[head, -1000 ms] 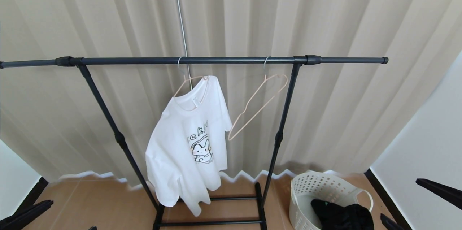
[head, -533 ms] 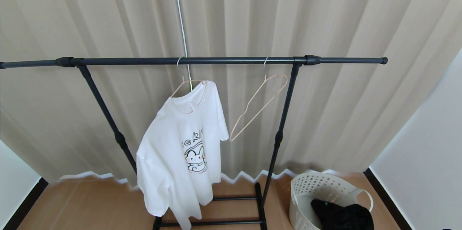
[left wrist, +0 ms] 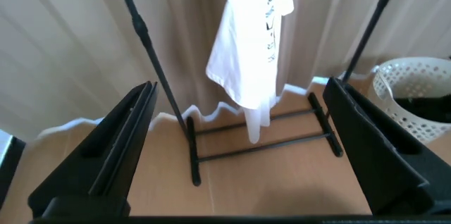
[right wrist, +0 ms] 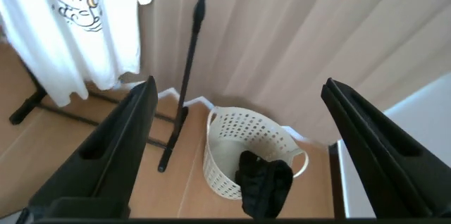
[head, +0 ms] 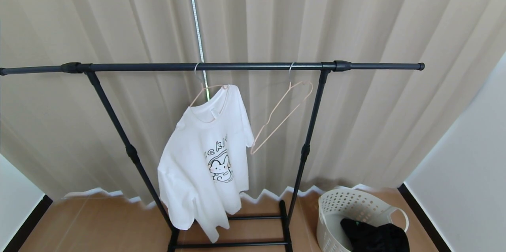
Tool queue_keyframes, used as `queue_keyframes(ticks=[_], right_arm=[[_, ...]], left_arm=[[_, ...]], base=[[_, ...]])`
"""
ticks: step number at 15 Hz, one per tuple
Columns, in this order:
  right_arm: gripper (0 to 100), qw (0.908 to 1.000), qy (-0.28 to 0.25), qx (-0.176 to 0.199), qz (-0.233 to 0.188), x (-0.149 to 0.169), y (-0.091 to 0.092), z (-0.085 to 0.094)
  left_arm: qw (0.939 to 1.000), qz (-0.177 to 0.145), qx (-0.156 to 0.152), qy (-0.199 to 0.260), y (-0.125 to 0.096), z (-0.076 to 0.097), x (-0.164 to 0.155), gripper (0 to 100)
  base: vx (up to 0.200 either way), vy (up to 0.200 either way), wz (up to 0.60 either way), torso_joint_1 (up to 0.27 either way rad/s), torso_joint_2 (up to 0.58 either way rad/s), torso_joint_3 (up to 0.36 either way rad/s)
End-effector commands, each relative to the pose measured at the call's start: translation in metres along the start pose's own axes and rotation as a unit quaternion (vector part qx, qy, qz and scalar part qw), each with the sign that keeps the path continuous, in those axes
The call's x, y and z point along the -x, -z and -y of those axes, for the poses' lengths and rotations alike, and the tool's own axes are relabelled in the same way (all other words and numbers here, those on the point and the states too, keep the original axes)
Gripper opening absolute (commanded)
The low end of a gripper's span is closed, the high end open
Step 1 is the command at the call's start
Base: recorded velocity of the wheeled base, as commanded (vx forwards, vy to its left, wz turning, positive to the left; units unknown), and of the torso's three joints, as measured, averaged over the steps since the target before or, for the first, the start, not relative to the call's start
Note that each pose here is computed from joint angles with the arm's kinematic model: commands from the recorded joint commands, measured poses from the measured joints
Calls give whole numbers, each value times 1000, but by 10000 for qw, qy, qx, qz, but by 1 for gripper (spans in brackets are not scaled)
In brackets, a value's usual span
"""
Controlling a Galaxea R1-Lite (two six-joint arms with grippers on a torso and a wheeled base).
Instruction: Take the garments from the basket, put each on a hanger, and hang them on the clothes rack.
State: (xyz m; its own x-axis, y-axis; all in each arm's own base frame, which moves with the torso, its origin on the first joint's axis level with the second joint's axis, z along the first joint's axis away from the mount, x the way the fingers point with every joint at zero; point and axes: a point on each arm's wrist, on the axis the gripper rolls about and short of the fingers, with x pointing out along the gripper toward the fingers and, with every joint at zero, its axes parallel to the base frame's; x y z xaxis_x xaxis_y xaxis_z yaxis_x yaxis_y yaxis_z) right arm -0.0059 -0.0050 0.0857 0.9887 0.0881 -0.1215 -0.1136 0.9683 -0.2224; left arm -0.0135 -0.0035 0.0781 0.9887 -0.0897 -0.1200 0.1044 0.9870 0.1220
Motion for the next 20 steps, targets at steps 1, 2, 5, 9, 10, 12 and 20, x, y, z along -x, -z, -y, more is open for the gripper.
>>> queue_keyframes(ticks=[1,2,5,9,10,12,20], right_arm=[[100,9977,620,-106,251,7,2,-1],[100,9962,791,-142,324,9,2,-1],[100,9928,955,-616,374,10,3,-3],[100,9938,329,-795,705,15,8,-9],[100,9948,-7,-762,678,15,9,-11],[100,9949,-88,-760,659,15,9,-11],[100,9944,-227,-783,671,15,9,-12]], left_arm=[[9996,265,129,34,2,1,4,100],[9985,311,184,423,2,0,4,100],[9987,318,201,353,2,0,5,100],[9979,535,113,-338,4,-1,9,100],[9975,538,193,-404,3,-1,9,100],[9961,552,444,-521,4,-2,9,100],[9959,575,574,-400,3,-2,10,100]], base=[[0,0,0,0,0,0],[0,0,0,0,0,0],[0,0,0,0,0,0],[0,0,0,0,0,0],[0,0,0,0,0,0],[0,0,0,0,0,0],[0,0,0,0,0,0]])
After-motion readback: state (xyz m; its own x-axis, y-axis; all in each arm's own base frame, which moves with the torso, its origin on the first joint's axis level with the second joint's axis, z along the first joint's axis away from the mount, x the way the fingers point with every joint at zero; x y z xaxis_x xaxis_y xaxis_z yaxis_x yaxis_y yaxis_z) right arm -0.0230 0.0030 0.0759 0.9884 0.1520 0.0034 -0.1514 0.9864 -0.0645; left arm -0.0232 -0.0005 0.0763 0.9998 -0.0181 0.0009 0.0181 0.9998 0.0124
